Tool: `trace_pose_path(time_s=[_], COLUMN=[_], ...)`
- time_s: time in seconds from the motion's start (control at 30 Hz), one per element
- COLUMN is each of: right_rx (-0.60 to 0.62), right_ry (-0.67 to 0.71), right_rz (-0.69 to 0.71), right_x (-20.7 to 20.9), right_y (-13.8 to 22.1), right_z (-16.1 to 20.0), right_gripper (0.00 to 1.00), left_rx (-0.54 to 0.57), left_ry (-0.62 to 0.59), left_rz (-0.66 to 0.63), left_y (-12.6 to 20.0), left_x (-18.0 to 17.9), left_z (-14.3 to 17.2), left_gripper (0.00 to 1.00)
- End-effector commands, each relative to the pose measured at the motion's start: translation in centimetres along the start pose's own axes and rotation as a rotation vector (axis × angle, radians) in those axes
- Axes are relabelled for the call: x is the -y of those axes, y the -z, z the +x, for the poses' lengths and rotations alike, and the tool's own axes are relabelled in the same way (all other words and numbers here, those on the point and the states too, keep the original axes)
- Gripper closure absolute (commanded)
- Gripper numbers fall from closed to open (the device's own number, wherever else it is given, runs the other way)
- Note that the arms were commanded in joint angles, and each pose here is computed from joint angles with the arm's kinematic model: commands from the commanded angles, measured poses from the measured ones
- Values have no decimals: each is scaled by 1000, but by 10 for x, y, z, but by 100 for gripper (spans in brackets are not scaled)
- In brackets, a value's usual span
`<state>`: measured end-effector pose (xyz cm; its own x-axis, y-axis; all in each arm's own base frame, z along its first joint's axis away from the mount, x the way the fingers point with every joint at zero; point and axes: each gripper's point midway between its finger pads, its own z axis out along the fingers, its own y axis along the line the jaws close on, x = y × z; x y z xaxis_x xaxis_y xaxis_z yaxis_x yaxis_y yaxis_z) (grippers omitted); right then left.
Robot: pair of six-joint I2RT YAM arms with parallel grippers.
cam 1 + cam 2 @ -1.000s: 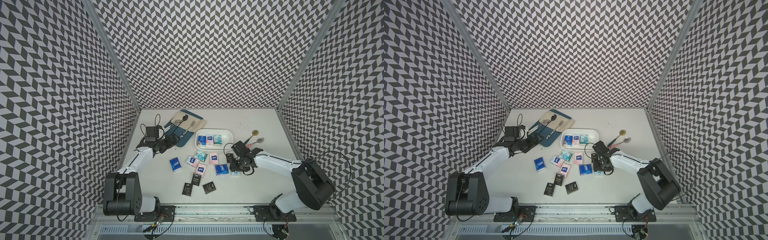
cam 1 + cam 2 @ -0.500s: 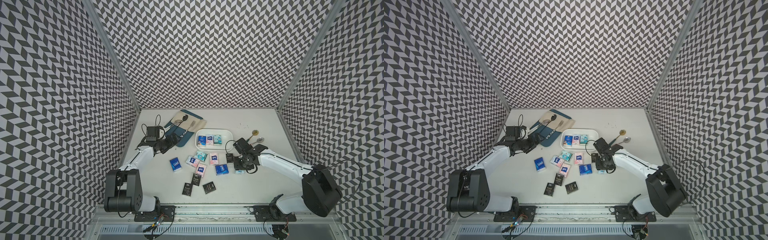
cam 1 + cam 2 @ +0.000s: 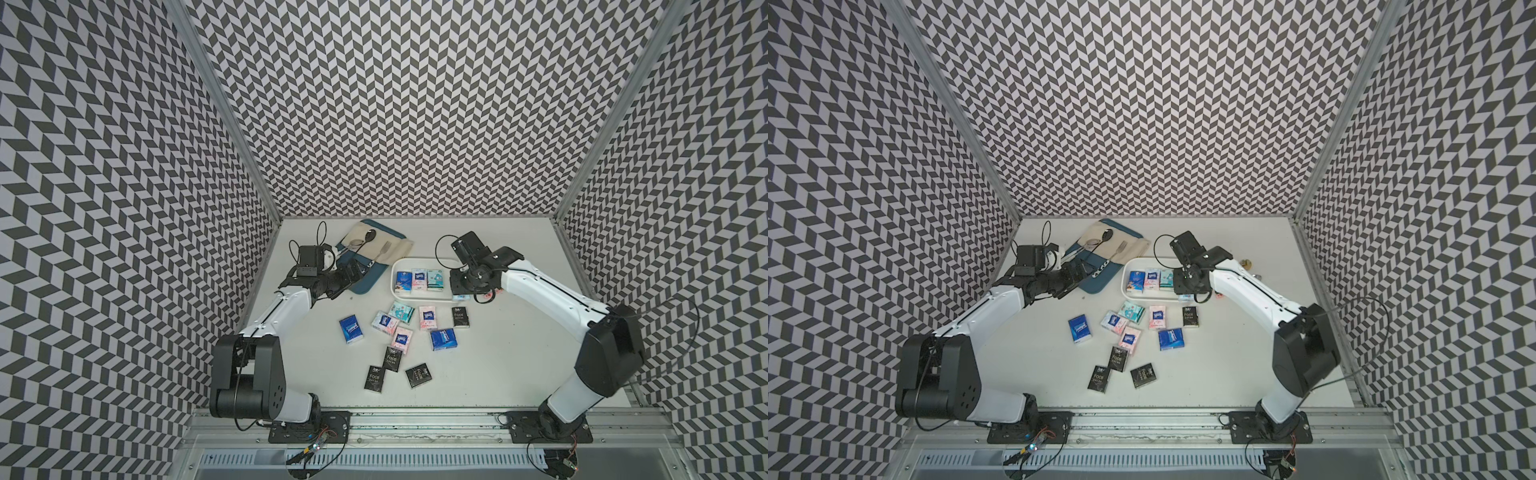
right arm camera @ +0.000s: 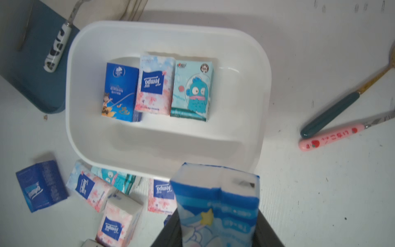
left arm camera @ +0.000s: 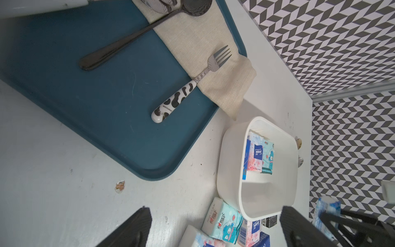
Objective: Put the pocket tissues into the storage box
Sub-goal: Place the pocket tissues in the storage box.
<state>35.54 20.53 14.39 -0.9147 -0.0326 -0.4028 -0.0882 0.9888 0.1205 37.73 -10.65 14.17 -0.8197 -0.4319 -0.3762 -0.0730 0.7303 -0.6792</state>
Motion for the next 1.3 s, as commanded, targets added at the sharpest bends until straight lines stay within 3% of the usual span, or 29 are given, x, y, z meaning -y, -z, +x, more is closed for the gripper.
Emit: trace_pose_path(time_s=[0.0, 0.23, 0.73, 0.97, 1.27], right_rx=[51, 7, -33, -3, 97], right_ry=[11, 17, -31, -33, -4], right_rz=[34, 56, 34, 29, -131], right_x=[4, 9, 11, 12, -13], right_y=[-21, -69, -117, -107, -46], right_z=[-34, -50, -56, -66, -82], right_gripper=[56, 58, 55, 39, 27], left_rx=[-6, -8, -22, -26, -10], left_ry=[-15, -31, -24, -24, -29], left_rz=[11, -10, 13, 10, 3], left_y=[1, 2, -5, -5, -1], left_x=[4, -1, 3, 3, 5], left_z=[3, 7, 10, 14, 10], left_gripper=[0, 0, 0, 0, 0])
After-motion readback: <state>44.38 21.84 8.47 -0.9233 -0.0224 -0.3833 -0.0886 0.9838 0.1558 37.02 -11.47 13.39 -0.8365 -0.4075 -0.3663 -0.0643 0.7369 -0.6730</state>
